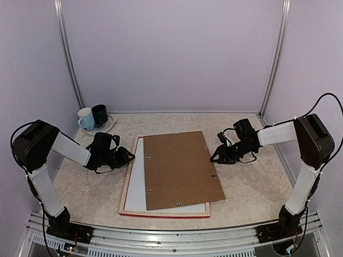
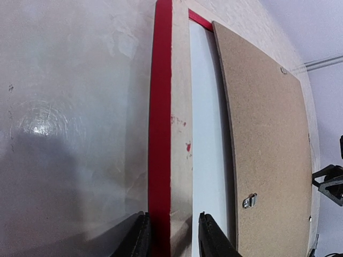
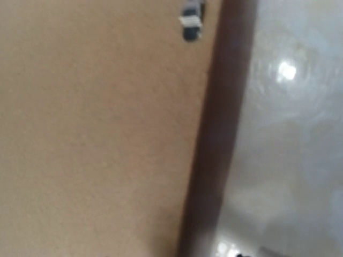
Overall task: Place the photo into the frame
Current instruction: Adjust the backboard on the frame body.
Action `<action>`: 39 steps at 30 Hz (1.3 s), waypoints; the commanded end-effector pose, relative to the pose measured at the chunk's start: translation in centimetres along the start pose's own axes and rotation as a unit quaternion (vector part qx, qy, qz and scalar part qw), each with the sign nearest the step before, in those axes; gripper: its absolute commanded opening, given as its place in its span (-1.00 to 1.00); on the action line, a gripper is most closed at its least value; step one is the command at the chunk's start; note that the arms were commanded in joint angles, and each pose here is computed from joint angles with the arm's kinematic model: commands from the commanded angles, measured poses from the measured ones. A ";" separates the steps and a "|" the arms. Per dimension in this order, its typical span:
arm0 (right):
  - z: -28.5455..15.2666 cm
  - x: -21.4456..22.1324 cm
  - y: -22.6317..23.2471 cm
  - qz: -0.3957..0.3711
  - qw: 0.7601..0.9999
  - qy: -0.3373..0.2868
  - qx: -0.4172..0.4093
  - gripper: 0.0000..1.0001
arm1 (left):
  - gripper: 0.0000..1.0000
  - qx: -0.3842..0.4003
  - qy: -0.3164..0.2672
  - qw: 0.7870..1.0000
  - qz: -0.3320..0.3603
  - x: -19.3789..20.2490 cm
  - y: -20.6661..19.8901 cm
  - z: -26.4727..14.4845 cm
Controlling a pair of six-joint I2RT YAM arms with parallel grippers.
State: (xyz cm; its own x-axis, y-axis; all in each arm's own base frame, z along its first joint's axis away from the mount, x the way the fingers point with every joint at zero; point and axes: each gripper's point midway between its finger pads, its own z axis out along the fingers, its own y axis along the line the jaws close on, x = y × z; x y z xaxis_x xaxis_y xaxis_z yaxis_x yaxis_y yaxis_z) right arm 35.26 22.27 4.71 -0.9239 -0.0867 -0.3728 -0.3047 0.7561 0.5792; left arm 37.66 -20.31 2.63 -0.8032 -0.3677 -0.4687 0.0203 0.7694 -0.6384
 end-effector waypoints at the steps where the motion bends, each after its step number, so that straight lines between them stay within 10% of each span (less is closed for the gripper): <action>1: 1.0 0.5 -0.2 0.016 0.999 0.005 -0.042 -0.05 | -0.37 -0.025 0.051 0.998 -0.018 3.1 2.1 0.1; 39: -1.3 5.4 1.6 0.100 0.986 -0.024 -0.130 -1.00 | -0.36 -0.044 0.050 0.997 -0.032 3.4 3.2 0.3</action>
State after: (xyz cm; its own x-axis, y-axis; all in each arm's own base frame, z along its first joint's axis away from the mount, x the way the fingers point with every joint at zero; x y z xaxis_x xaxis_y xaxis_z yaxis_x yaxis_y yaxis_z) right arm 29.63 22.65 4.08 -0.9695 0.0486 -0.2403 -0.1760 0.5443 0.8202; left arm 37.63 -20.31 2.62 -0.8021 -0.3793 -0.4613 0.0112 0.7628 -0.6466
